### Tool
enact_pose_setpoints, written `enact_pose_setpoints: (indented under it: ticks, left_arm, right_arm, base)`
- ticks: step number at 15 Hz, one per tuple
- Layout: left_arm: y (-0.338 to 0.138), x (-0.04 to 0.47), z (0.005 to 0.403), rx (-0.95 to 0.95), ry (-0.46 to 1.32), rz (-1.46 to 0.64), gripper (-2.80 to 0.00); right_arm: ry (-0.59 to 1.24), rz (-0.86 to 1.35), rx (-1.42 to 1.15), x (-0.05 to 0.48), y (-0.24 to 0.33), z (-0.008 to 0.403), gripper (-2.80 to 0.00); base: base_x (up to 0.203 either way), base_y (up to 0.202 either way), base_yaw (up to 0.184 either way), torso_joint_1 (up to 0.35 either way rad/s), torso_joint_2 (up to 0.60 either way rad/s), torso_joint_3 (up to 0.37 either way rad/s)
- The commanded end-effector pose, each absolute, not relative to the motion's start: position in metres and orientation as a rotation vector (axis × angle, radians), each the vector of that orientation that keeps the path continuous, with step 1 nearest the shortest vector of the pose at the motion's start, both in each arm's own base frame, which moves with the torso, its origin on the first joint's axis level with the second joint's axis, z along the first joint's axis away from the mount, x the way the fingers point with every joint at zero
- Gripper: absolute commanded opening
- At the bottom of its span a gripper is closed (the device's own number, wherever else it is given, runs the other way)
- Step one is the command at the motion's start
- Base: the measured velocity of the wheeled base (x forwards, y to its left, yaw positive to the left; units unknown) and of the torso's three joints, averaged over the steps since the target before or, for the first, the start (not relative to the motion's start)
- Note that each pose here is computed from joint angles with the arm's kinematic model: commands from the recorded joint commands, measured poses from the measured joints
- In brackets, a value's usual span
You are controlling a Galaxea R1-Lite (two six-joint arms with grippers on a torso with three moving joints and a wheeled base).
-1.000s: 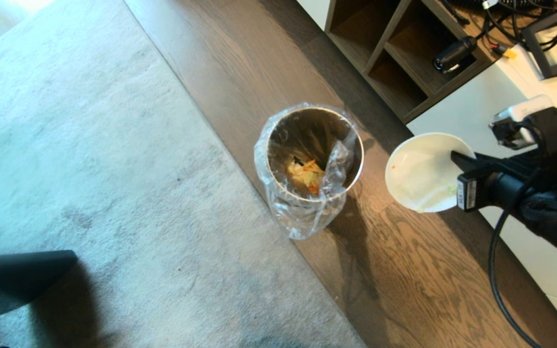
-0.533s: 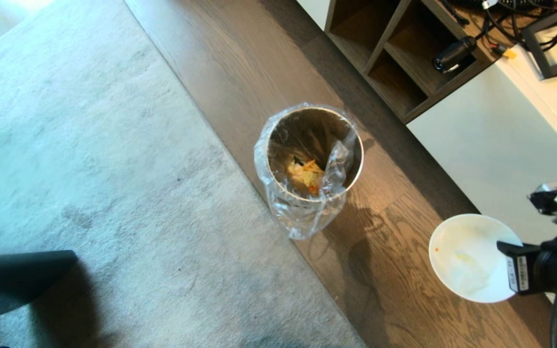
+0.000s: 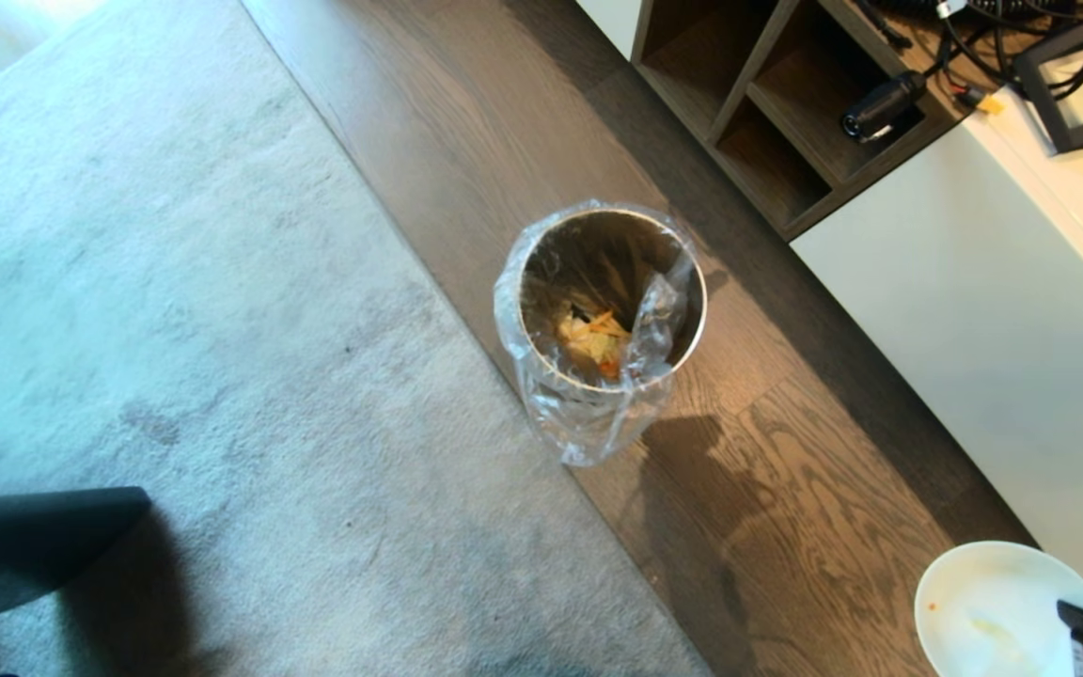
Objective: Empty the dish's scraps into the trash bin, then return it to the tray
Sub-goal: Pour the leftover food from the bowl into the trash can
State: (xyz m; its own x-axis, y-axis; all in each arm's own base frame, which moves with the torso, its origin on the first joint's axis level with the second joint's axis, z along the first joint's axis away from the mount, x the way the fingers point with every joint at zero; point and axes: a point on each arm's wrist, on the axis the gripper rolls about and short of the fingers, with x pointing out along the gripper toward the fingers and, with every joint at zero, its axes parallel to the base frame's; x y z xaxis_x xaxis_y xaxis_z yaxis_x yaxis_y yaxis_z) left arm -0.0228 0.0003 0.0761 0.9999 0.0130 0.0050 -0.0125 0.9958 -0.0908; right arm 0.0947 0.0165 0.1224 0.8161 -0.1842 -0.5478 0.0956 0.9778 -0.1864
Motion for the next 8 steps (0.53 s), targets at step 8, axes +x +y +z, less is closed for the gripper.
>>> enact_pose_setpoints:
  ticks: [8]
  left_arm:
    - [0.0,-0.023,0.076,-0.092,-0.007,0.014,-2.8]
  right_arm:
    - [0.586,-0.386,-0.126,0.043,-0.008,0.095,-2.8]
  base:
    - [0.0,0.0,0.0,0.0,0.0,0.0]
